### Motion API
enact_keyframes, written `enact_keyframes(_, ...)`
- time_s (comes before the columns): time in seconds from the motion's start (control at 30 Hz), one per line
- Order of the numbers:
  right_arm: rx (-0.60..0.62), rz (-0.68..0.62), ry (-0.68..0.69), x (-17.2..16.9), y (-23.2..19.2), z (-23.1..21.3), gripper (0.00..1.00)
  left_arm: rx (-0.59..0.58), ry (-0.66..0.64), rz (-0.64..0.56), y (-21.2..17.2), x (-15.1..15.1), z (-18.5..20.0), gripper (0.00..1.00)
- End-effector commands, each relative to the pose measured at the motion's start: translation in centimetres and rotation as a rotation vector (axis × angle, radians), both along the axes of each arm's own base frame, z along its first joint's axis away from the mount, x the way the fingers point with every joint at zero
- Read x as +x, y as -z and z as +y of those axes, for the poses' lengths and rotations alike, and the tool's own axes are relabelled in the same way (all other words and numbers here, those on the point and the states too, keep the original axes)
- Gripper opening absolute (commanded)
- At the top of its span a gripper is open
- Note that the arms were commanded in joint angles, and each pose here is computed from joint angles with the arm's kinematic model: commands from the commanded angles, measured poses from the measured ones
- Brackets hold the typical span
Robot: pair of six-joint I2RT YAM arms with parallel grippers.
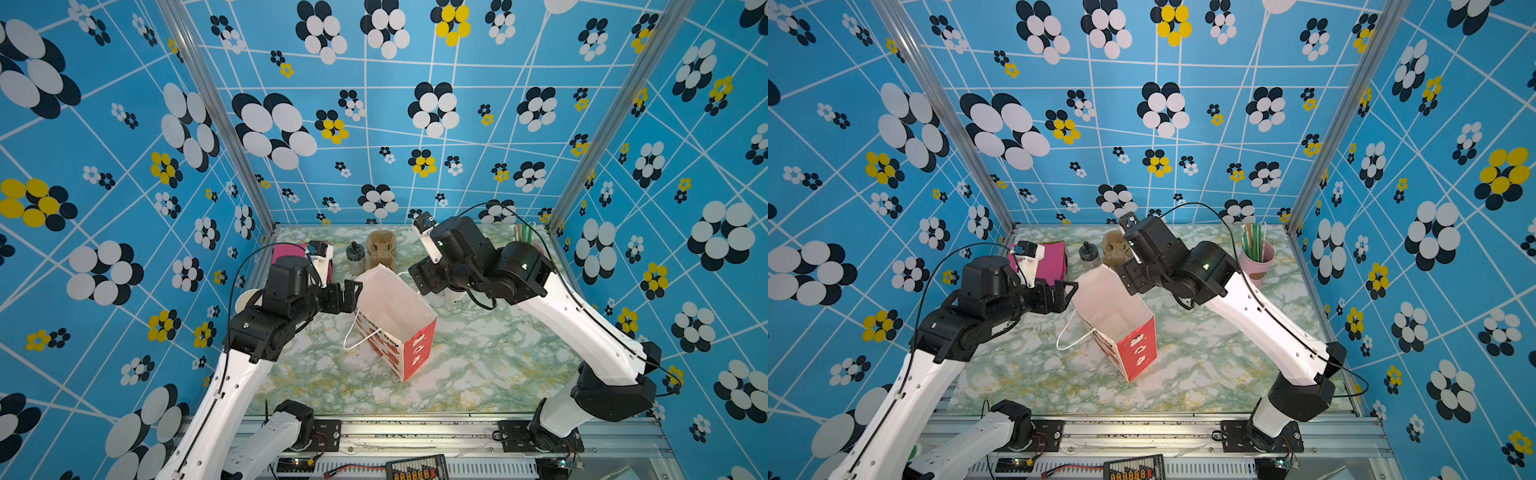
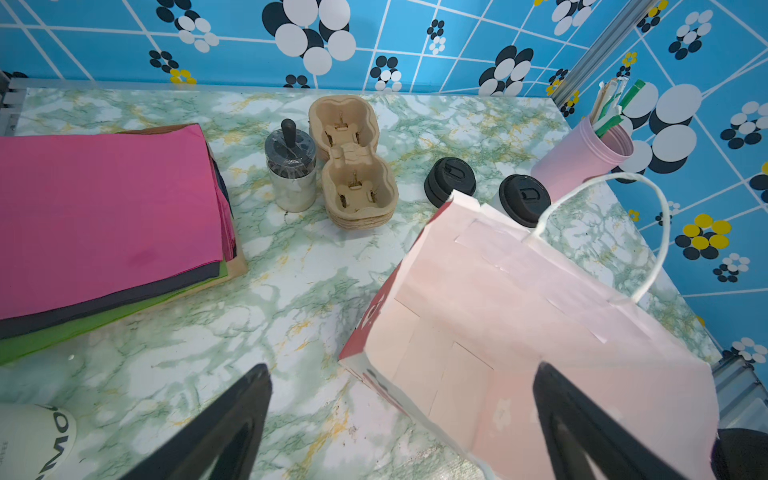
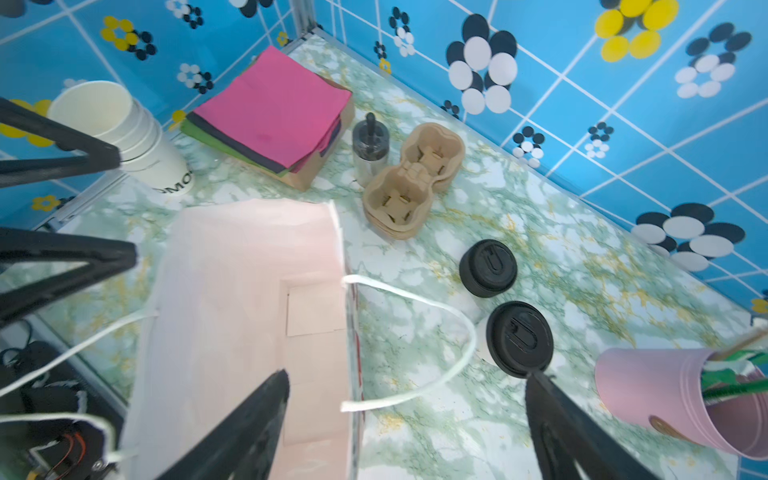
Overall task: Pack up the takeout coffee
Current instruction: 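Move the right gripper over the stacked cardboard cup carriers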
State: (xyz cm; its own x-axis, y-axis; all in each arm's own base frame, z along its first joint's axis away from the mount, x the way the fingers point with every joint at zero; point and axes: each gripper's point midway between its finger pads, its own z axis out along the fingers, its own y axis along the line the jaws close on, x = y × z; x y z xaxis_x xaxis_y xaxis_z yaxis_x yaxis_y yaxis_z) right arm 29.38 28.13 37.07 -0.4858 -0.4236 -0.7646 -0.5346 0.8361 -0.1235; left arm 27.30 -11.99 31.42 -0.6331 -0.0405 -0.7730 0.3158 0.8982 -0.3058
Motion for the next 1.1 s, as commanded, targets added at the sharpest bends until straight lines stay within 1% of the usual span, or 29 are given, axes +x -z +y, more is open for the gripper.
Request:
enact_keyframes(0.0, 0.113, -0.036, 0.044, 2.4, -1.3, -1.8, 0.93, -0.006, 0.130, 0.053, 0.1, 0.4, -1.5, 0.98)
enact_keyframes(0.1, 0.161, -0.021, 0.105, 4.5, -0.7, -4.3, 0.93, 0.028, 0.161, 0.100, 0.9, 1.5, -2.0, 0.91)
enact_keyframes(0.2, 0.214, 0.001, 0.159, 6.8, 0.1, -6.3, 0.93, 0.057, 0.165, 0.118, 1.6, 2.3, -2.0, 0.85)
enact_keyframes(0.37, 0.286, 0.071, 0.199, 10.2, 2.7, -7.3, 0.93, 0.123, 0.144, 0.158, 3.5, 3.7, -1.5, 0.71)
enact_keyframes(0.5, 0.318, 0.141, 0.220, 12.6, 5.1, -6.7, 0.93, 0.146, 0.160, 0.167, 4.3, 4.3, -2.1, 0.50)
enact_keyframes(0.63, 0.324, 0.196, 0.234, 14.5, 7.2, -5.7, 0.93, 0.180, 0.172, 0.180, 4.7, 4.0, -2.1, 0.29)
enact_keyframes(0.73, 0.332, 0.242, 0.234, 15.5, 8.8, -4.8, 0.92, 0.213, 0.144, 0.187, 4.6, 3.3, -1.2, 0.14)
enact_keyframes(0.83, 0.347, 0.283, 0.242, 16.5, 10.4, -3.8, 0.88, 0.247, 0.089, 0.177, 4.4, 2.2, 0.3, 0.03)
enact_keyframes(0.9, 0.362, 0.312, 0.246, 17.2, 11.5, -3.1, 0.86, 0.265, 0.043, 0.175, 4.3, 1.4, 1.5, 0.00)
enact_keyframes(0.97, 0.367, 0.332, 0.250, 17.8, 12.5, -2.4, 0.84, 0.273, -0.007, 0.181, 4.5, 0.4, 2.9, 0.00)
enact_keyframes(1.07, 0.350, 0.352, 0.251, 18.4, 14.1, -1.2, 0.81, 0.254, -0.076, 0.188, 5.1, -1.0, 4.7, 0.00)
